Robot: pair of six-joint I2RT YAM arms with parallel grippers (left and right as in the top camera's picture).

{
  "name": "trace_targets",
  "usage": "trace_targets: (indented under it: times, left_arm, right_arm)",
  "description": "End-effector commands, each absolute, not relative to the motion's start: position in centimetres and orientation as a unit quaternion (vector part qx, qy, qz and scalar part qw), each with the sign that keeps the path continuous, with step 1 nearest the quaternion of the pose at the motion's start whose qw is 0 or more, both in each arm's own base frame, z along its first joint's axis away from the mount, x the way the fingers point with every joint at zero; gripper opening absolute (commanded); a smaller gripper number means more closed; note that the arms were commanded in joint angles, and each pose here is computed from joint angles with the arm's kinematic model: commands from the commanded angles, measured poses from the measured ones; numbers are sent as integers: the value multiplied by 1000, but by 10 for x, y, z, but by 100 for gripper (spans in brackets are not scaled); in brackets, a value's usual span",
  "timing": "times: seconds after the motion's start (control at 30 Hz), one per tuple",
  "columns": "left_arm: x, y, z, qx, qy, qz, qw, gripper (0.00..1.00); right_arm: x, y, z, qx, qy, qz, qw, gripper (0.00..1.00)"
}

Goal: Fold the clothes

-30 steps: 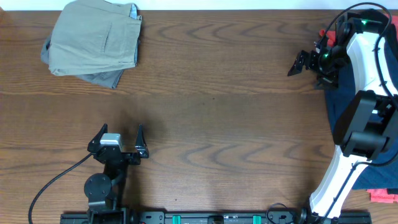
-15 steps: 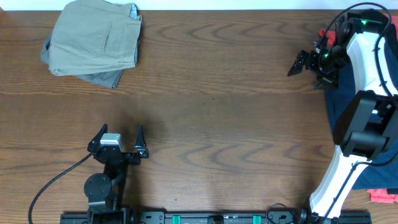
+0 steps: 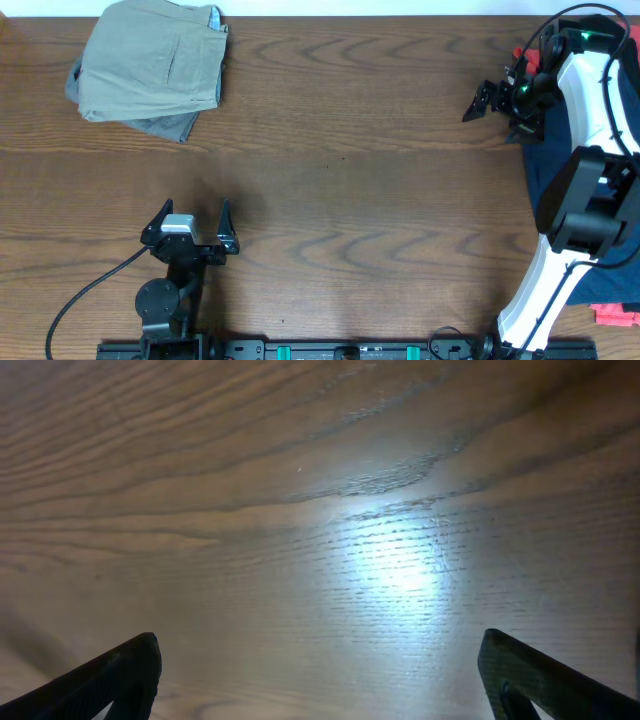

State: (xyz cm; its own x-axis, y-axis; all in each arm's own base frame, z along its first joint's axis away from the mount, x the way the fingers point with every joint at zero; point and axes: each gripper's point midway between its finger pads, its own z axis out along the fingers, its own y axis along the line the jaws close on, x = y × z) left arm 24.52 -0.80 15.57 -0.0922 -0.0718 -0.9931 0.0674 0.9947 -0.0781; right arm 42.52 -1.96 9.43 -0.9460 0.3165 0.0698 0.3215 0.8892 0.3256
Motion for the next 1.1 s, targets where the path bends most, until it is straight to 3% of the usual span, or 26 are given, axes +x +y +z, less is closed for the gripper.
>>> trace_targets:
  times: [0.0, 0.37, 0.6, 0.8, 1.07]
  left_arm:
    - [244, -10, 140, 1, 755, -54, 653, 98]
    - [244, -10, 140, 1, 755, -54, 653, 98]
    - [244, -10, 140, 1, 755, -54, 653, 98]
    - [244, -10, 140, 1, 755, -54, 653, 98]
    - [244, -10, 140, 1, 755, -54, 653, 98]
  right_arm:
    - [425, -7, 151, -142, -973, -169, -60, 99]
    - [373, 67, 309, -13, -952, -178, -249, 99]
    - [329, 86, 375, 69, -920, -62, -380, 99]
    - [293, 85, 381, 68, -896, -68, -433, 99]
    - [262, 60, 320, 30, -863, -116, -491, 99]
